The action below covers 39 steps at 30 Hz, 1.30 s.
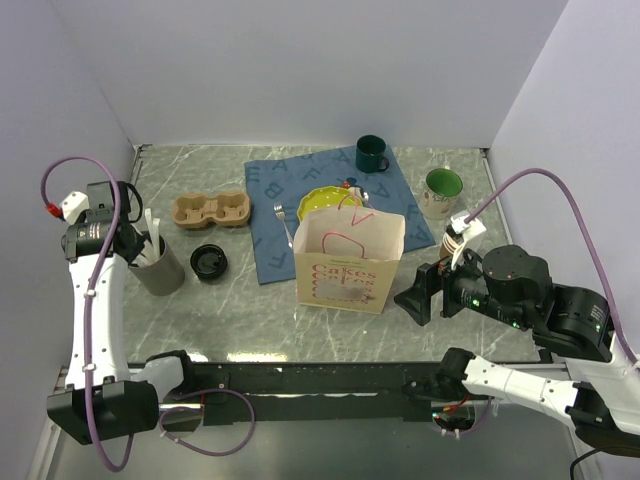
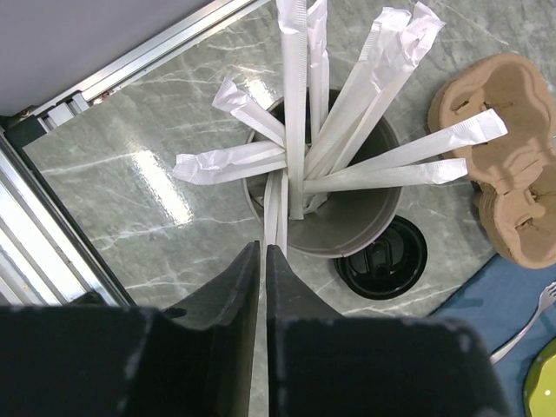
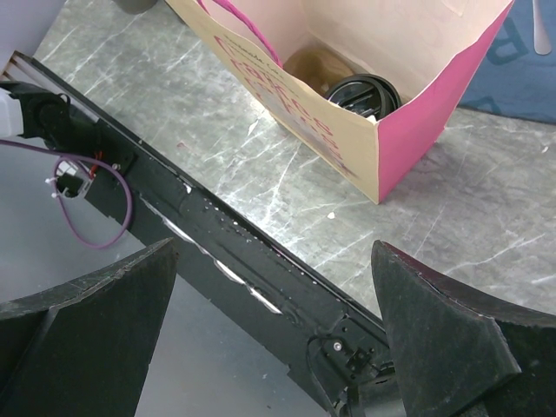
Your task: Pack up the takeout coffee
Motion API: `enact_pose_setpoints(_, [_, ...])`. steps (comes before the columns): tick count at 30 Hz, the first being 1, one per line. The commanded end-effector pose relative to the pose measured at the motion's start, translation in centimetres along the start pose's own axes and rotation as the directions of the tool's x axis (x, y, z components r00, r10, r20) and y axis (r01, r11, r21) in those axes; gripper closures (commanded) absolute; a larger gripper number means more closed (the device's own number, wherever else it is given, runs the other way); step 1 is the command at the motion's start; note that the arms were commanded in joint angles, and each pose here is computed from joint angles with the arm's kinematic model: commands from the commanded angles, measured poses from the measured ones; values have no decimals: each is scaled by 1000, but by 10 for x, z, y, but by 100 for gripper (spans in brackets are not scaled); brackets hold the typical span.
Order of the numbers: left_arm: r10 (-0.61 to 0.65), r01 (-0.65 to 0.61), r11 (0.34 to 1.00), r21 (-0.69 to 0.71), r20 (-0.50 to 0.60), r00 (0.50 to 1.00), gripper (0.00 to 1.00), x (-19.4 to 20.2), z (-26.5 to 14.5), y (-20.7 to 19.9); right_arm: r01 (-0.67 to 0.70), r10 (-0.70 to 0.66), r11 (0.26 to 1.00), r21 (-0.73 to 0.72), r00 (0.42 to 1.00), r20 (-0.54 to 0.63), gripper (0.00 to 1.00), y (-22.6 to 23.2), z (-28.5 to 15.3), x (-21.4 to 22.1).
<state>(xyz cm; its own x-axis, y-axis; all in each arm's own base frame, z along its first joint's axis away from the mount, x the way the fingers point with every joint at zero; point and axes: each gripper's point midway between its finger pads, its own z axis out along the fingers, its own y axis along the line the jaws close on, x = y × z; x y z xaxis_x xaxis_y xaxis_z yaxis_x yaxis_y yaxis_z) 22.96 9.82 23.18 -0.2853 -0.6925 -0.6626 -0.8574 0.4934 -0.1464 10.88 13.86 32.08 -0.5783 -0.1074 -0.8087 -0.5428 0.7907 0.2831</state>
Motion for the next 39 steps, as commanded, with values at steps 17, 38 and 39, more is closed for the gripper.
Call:
enact_pose_setpoints(17, [-20,21,999,28,-12,1000,82,11,4,-1,12,-11,1000,-16,999,41,0,2,-7,-10])
enact_pose_setpoints(38, [-44,29,995,100,148,988,99,-58,-82,8,42,-42,999,-1,996,83,0,-2,-21,-22])
enact_pose_setpoints(39, [-50,32,993,113,162,986,99,-64,-94,10,50,-49,999,-1,995,88,0,-2,-22,-23])
